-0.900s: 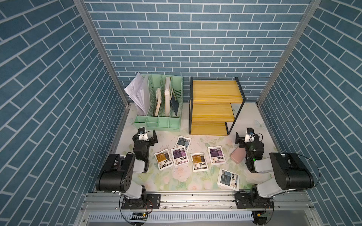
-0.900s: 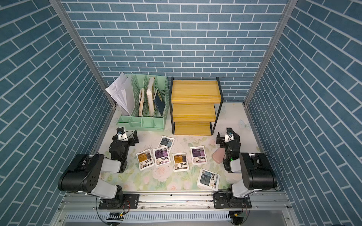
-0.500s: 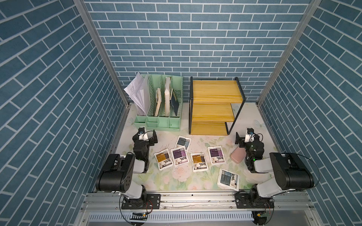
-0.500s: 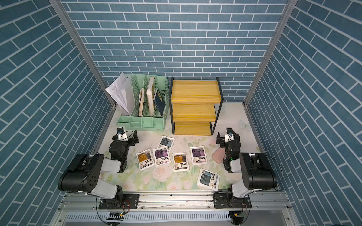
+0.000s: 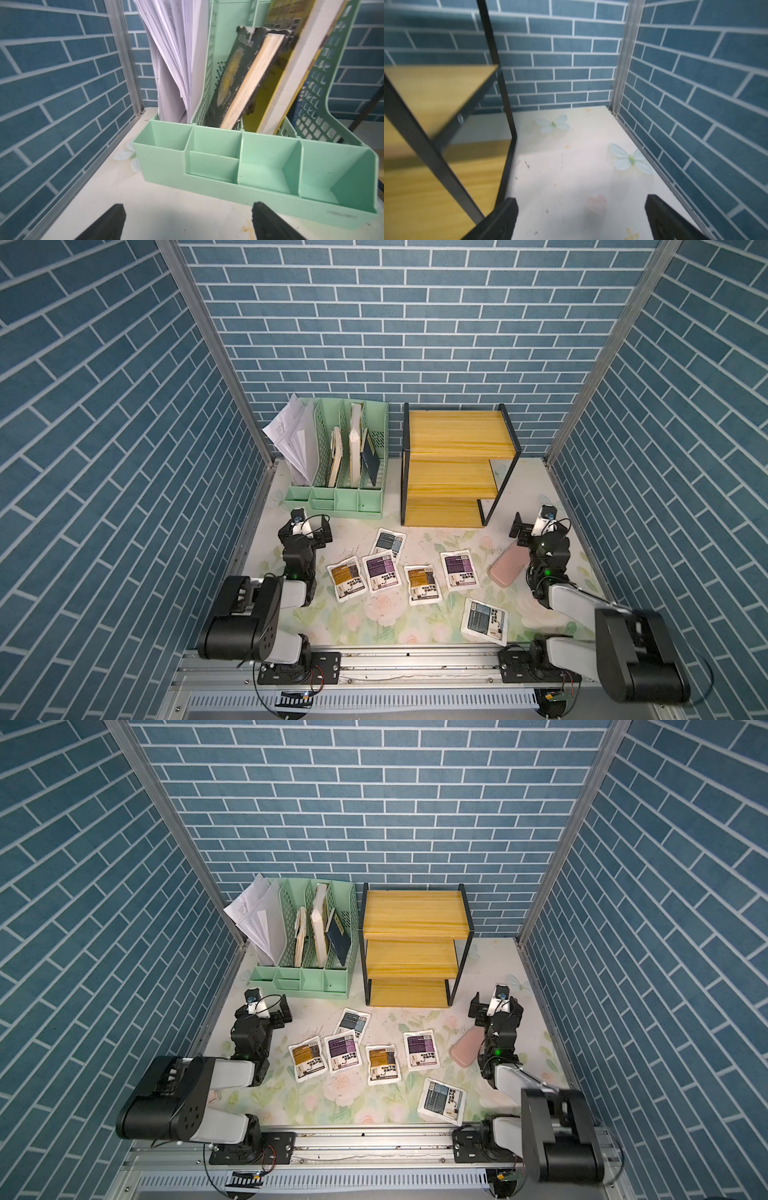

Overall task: Place the bagged coffee beans on the shelf by color
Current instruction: Pick up the bagged coffee beans at the center of the board.

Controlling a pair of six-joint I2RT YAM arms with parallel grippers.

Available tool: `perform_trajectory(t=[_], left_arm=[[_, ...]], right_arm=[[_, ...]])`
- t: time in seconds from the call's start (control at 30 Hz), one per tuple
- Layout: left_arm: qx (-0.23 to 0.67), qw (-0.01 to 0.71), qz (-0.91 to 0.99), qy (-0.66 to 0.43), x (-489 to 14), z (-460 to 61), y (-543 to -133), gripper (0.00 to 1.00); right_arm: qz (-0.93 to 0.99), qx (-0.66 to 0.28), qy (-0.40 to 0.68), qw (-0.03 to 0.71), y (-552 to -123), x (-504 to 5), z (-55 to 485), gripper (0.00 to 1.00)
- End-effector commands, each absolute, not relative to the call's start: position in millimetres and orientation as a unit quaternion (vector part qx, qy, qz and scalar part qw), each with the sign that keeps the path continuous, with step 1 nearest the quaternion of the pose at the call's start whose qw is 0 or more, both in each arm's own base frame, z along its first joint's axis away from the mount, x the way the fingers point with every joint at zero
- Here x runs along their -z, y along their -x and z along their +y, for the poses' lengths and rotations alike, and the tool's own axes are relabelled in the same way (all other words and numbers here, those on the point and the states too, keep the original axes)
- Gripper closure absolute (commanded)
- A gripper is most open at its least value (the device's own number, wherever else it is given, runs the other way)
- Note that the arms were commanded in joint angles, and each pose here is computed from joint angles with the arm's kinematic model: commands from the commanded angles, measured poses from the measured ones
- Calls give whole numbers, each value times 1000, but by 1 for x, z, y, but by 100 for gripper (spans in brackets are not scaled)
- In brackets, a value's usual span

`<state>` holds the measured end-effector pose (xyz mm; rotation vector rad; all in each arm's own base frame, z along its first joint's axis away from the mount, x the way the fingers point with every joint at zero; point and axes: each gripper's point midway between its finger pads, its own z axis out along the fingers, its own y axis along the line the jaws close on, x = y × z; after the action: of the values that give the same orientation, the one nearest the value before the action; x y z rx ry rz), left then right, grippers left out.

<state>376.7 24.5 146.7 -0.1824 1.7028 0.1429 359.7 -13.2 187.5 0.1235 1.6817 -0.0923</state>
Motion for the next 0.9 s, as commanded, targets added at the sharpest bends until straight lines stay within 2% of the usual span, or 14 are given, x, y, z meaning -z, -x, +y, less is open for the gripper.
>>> perform_trajectory(t=[0.0,0.1,0.23,0.33,0.37,0.47,0.53,0.63,0.77,0.83,0.87], left_arm=[[-80,627,764,128,-160,37,-380,0],[-81,574,790,201,-167,50,-384,0],[-120,486,796,340,-166,81,-367,0],[-120,466,783,394,-166,94,-350,0],[-104,465,789,388,-166,92,-351,0],[-19,478,811,337,-168,69,-360,0],[37,478,821,310,-174,52,-362,0],[89,438,851,275,-170,28,-363,0],[162,365,880,257,-140,-5,-346,0],[232,358,879,212,-137,-33,-331,1],[259,365,874,192,-140,-44,-324,5]], right_arm=[[811,-16,-103,576,-332,-158,-7,0],[825,-88,-137,541,-309,-163,7,0],[819,-146,-281,478,-272,-154,1,0],[804,-172,-285,493,-255,-165,4,0],[797,-184,-274,507,-253,-171,7,0],[780,-282,-137,542,-246,-198,54,2],[793,-363,-108,476,-242,-183,87,10],[814,-406,-108,401,-232,-155,114,21],[824,-411,-115,373,-223,-139,137,20],[826,-432,-117,343,-219,-129,158,20],[828,-436,-114,334,-217,-126,168,19]])
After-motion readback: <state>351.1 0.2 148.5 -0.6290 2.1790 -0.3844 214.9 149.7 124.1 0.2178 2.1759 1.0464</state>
